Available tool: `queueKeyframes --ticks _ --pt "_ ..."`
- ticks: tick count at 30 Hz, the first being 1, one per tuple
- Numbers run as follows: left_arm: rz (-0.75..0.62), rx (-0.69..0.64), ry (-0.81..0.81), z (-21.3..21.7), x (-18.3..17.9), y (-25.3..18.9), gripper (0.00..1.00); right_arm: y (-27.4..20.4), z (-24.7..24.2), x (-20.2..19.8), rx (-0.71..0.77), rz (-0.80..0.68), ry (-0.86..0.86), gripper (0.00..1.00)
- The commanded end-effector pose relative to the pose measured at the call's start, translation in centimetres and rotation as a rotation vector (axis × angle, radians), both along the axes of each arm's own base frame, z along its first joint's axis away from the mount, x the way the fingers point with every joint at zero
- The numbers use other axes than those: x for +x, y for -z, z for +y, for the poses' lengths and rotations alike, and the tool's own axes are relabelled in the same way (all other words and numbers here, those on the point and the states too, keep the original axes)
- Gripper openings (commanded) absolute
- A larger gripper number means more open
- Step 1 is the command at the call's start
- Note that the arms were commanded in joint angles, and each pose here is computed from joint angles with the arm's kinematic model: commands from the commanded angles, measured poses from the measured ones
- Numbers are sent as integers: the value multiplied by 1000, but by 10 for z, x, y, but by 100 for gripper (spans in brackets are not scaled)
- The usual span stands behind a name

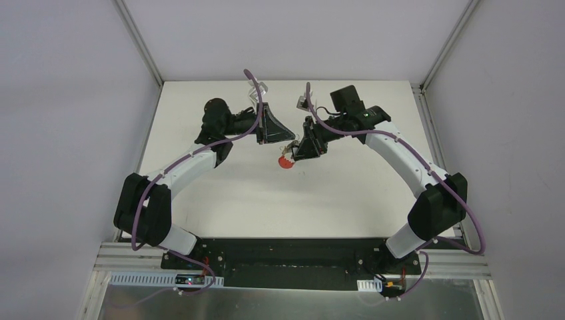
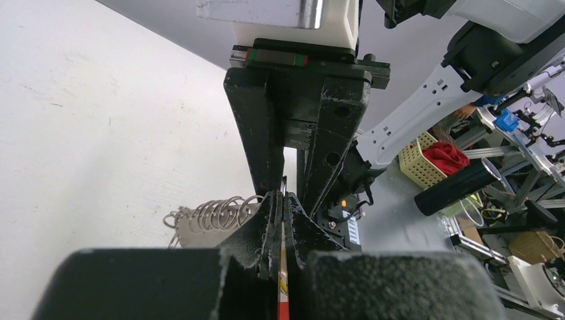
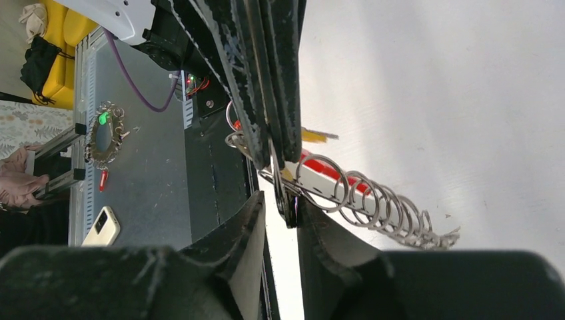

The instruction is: Put the keys on the keyring

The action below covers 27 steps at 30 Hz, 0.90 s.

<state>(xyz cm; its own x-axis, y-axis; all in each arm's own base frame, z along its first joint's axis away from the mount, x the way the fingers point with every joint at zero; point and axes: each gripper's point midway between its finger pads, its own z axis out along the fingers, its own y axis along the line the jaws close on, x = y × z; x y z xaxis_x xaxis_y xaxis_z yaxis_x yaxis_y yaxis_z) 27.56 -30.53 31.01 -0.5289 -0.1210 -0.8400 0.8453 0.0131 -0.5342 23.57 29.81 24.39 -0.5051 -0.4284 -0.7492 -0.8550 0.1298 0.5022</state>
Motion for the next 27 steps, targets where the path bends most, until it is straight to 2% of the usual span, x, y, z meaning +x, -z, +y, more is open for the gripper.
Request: queueKeyframes --ticks 1,21,23,27 --pt "-64 -39 -3 3 -3 -14 0 -11 0 5 24 -43 10 29" --pt "-61 -38 -4 5 -5 -12 0 -14 2 12 35 -37 28 34" --pt "-62 -38 -4 5 -5 -12 0 -14 2 12 34 -33 30 32" --pt "-65 -37 -4 5 -5 -11 0 -13 2 13 25 -30 42 19"
